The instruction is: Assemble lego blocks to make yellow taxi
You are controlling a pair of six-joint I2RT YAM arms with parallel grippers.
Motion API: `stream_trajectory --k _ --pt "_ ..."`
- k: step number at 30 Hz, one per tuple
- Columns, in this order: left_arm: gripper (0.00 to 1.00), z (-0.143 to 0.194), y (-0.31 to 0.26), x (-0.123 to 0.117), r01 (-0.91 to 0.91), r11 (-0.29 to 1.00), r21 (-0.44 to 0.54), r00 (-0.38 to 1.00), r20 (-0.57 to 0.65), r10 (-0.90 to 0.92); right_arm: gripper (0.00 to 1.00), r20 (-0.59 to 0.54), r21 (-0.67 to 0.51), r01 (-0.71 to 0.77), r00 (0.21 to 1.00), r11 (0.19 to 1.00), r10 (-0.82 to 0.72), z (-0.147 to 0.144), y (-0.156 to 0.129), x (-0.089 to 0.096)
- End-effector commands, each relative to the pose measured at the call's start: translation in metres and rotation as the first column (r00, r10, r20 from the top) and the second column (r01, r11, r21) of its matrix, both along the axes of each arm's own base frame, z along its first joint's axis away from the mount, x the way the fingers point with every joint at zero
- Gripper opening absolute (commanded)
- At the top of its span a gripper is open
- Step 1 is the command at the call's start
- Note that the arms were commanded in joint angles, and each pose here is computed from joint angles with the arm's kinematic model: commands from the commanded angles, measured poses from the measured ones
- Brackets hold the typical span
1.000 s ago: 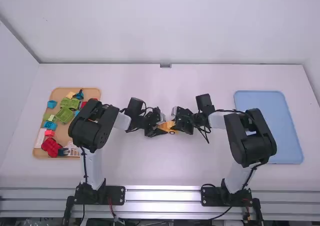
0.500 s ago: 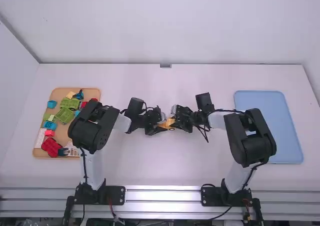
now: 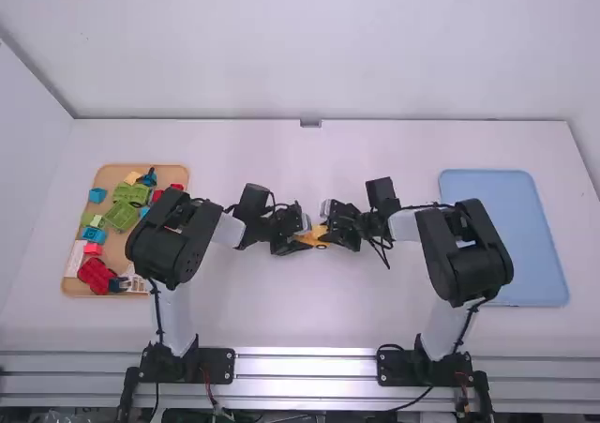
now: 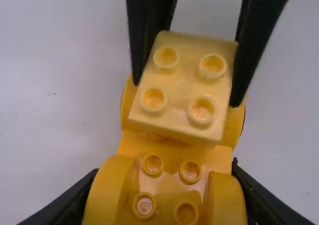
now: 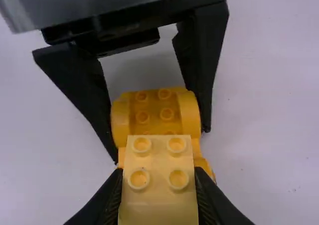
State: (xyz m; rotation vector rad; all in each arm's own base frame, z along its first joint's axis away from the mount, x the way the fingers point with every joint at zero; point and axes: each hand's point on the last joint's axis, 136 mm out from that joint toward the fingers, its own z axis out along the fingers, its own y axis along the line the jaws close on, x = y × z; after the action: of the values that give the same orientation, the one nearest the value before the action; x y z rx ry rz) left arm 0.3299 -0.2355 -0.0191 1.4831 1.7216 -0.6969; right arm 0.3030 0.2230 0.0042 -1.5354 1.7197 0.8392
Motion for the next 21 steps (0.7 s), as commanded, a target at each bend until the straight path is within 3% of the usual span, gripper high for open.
stream_trajectory --k 1,21 --pt "0.39 -0.0404 0.0162 -0.0221 -0.033 0.993 0.113 0.994 -0.101 0.045 0.18 -0.015 0.013 -0.033 0.999 0.999 0.033 -0.0060 0.0013 -0.0092" --pt "0.40 -0.0385 0.0147 -0.0198 -0.041 0.994 0.106 0.993 -0.108 0.052 0.17 -0.002 -0.043 -0.001 1.000 0.999 0.001 -0.0131 -0.0006 -0.0034"
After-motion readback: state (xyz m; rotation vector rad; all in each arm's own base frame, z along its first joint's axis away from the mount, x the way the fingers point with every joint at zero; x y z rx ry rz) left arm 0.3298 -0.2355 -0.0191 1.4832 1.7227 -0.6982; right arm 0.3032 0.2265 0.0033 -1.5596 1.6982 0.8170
